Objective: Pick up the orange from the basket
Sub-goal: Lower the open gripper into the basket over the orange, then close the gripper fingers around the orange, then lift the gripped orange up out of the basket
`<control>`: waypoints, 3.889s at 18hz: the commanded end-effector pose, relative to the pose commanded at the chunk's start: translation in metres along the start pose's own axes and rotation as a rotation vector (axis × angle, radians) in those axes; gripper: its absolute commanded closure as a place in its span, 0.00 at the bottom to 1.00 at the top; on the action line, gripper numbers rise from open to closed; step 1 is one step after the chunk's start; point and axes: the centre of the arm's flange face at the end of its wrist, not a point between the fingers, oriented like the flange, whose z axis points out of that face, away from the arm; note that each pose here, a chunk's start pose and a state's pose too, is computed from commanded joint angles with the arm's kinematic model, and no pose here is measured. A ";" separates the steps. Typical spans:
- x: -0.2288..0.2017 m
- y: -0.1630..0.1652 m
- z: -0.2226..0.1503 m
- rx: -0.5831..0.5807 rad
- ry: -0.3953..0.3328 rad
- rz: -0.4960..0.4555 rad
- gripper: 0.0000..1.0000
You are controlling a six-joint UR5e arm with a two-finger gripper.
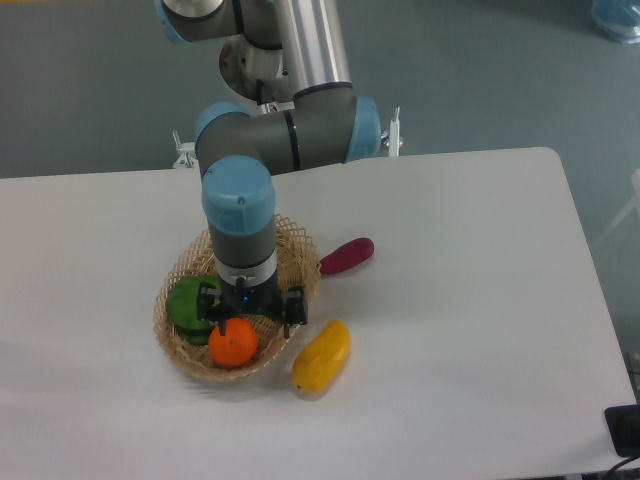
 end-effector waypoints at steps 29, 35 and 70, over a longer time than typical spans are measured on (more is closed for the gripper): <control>0.011 0.002 0.057 -0.088 0.018 0.016 0.00; 0.010 0.002 0.065 -0.100 0.014 0.012 0.00; -0.088 -0.001 -0.115 0.081 -0.080 0.466 0.22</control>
